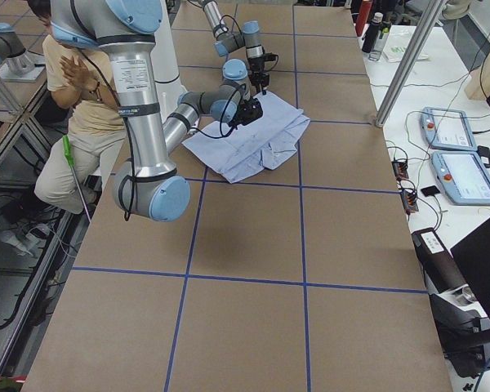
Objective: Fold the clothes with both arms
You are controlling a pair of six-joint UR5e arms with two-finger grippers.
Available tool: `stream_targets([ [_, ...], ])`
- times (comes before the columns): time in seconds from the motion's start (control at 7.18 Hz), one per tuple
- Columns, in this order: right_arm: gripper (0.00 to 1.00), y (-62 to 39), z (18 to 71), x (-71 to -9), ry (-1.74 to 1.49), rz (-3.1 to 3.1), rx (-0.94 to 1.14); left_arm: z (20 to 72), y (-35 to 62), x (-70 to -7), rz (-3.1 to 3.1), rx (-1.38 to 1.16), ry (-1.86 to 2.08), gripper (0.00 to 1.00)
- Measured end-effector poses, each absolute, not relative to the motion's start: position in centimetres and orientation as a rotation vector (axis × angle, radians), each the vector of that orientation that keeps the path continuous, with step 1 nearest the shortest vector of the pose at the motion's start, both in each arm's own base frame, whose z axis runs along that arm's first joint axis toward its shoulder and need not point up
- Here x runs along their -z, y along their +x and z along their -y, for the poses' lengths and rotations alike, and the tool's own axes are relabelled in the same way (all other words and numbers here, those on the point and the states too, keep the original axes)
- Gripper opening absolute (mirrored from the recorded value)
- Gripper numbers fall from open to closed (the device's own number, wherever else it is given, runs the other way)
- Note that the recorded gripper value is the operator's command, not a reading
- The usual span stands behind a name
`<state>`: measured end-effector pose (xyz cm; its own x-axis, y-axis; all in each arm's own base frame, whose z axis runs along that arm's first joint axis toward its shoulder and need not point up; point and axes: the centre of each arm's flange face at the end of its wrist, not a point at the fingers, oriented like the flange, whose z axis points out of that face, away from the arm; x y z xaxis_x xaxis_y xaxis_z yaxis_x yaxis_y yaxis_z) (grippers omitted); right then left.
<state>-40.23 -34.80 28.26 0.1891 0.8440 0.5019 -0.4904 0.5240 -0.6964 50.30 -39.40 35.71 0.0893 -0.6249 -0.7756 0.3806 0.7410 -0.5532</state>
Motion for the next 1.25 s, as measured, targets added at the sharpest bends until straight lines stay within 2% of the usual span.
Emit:
stream_targets([
  [0.28, 1.00, -40.3, 34.8, -28.2, -0.426, 0.992, -0.979, 40.3, 49.6, -35.9, -1.278, 0.767, -0.211, 0.00],
  [0.56, 1.00, -40.7, 34.9, -28.7, -0.421, 0.983, -0.983, 43.8, 47.8, -36.2, -1.272, 0.748, -0.105, 0.00],
  [1.11, 1.00, -41.2, 35.1, -27.8, -0.419, 0.998, -0.977, 61.4, 46.5, -34.9, -1.191, 0.696, 0.189, 0.00],
  [1.25, 1.00, -41.3, 35.2, -27.5, -0.410, 1.006, -0.979, 65.4, 47.1, -33.0, -1.188, 0.702, 0.223, 0.55],
])
